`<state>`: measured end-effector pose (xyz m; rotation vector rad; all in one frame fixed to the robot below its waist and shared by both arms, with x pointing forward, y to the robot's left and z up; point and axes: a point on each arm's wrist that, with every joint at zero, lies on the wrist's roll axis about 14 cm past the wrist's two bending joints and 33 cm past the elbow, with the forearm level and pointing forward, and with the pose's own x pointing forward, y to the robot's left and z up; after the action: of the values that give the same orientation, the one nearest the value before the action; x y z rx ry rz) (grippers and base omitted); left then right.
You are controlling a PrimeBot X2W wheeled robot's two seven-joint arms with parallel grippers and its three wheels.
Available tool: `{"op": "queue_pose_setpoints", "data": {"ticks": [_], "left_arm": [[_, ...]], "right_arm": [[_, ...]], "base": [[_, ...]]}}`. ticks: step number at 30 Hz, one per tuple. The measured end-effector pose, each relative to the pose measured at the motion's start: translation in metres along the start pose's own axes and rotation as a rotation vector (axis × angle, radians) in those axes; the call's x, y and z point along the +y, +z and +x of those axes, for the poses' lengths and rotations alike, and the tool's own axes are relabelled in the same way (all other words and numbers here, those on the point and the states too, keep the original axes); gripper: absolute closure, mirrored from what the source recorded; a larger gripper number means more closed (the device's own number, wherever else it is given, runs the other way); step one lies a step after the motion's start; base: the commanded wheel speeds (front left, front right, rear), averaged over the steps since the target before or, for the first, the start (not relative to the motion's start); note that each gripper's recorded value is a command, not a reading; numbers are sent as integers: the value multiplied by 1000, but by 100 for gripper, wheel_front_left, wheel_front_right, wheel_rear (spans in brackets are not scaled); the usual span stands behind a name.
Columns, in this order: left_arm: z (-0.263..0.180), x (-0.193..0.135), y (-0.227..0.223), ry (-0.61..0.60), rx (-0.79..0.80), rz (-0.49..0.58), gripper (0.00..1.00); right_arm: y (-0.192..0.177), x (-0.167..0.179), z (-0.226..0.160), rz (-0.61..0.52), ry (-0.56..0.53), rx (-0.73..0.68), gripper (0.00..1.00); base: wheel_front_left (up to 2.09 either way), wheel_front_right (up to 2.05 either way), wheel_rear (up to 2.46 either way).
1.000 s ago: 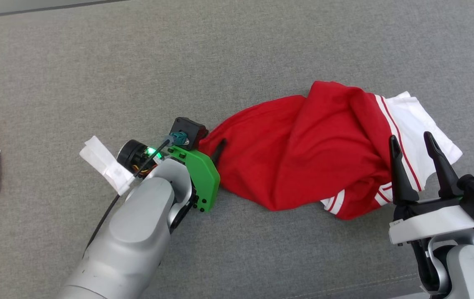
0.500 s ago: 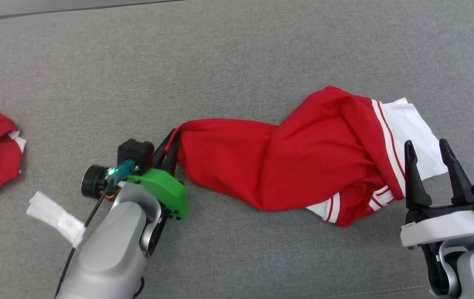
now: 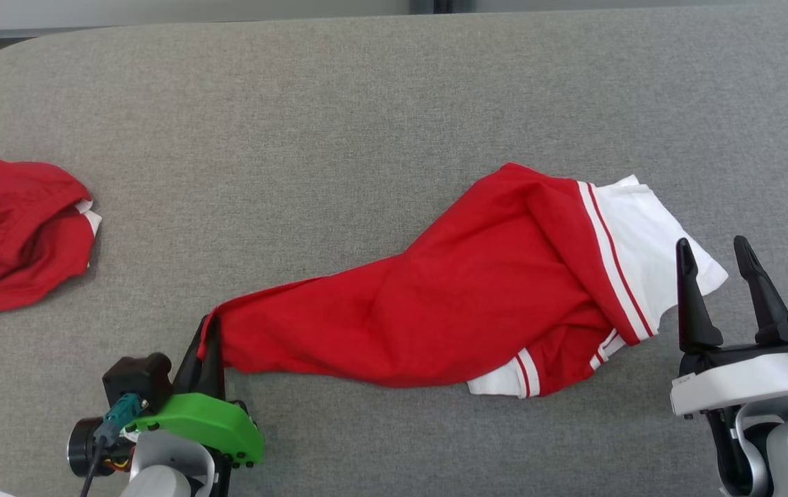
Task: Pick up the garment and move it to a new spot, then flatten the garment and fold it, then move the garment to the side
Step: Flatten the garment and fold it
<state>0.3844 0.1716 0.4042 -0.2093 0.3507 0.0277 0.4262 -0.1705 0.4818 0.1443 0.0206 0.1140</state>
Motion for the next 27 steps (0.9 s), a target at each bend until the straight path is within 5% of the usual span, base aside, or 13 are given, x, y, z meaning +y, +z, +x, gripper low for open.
{"op": "queue_pose_setpoints", "data": {"ticks": [1,2,15,27], "left_arm": [[-2,-1,2,-1,-6,-4,36],[-2,-2,6,-2,-19,-6,0],[-11,-21,103,-73,-397,138,0],[-29,-25,103,-95,-417,180,0]], "right_arm": [[1,0,0,-1,1,-1,0],[2,0,0,-3,1,-2,0],[30,2,-16,-68,14,-50,0],[37,7,-37,-67,18,-46,0]], "base": [[0,0,0],[0,0,0],[0,0,0],[0,0,0]]}}
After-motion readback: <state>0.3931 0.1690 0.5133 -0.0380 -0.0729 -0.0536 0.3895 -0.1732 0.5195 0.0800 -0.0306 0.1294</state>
